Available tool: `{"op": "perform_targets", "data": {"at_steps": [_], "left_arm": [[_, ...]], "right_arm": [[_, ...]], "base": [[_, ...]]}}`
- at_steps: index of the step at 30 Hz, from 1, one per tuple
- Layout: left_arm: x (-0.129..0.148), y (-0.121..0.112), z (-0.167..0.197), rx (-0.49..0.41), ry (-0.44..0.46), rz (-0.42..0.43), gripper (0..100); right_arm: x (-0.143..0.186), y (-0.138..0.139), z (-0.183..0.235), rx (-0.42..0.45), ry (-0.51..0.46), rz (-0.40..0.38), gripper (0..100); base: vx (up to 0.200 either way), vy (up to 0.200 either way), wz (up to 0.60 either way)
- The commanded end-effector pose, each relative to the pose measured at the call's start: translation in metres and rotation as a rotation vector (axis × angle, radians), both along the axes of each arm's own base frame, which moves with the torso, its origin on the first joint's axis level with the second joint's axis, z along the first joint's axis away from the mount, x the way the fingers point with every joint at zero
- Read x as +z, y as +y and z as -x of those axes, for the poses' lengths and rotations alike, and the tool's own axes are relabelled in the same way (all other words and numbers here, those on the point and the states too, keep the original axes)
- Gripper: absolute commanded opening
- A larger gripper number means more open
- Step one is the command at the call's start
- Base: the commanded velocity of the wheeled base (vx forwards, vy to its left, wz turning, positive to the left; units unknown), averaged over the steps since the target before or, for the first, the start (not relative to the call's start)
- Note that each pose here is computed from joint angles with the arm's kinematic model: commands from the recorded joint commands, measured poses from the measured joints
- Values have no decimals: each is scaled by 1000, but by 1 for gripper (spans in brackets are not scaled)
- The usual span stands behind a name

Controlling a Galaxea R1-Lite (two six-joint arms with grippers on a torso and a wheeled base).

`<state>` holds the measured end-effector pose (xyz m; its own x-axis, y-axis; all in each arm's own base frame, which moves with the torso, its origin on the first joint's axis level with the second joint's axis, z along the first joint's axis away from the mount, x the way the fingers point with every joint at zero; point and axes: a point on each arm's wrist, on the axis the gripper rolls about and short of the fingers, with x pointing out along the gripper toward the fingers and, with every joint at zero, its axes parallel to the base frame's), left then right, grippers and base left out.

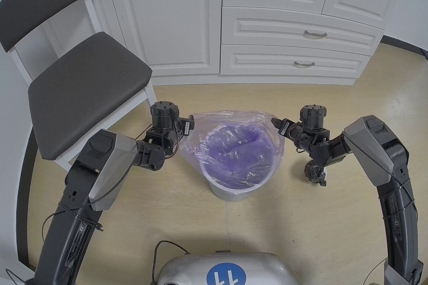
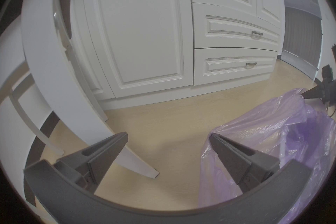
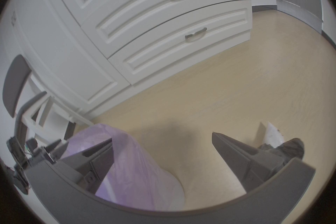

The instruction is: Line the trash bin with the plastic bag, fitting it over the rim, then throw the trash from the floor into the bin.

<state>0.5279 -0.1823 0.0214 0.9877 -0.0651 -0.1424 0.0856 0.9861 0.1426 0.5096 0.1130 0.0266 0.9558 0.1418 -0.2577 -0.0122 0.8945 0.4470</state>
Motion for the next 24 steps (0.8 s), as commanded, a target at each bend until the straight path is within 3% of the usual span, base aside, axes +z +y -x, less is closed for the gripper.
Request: {"op": "perform_targets", "data": {"at_steps": [1,11,18,19,24], "left_arm": [[-9,6,-3,13,13,24,100],[-44,7,-3,58,41,61,100],[-21,12,3,73,20,70,100],[-13,13,12,68,23,67,100],[-3,16,45,43,51,57,100]], "right_arm": [[-31,3,-6,-3,19,-9,100],[-41,-7,-6,-11,81,65,100],[-17,-21,5,-10,99,112,100],[-9,-23,14,12,118,158,100],[-5,-25,36,57,169,249,100]], "base": [[0,0,0],[0,0,0],[0,0,0],[0,0,0],[0,0,0]]}}
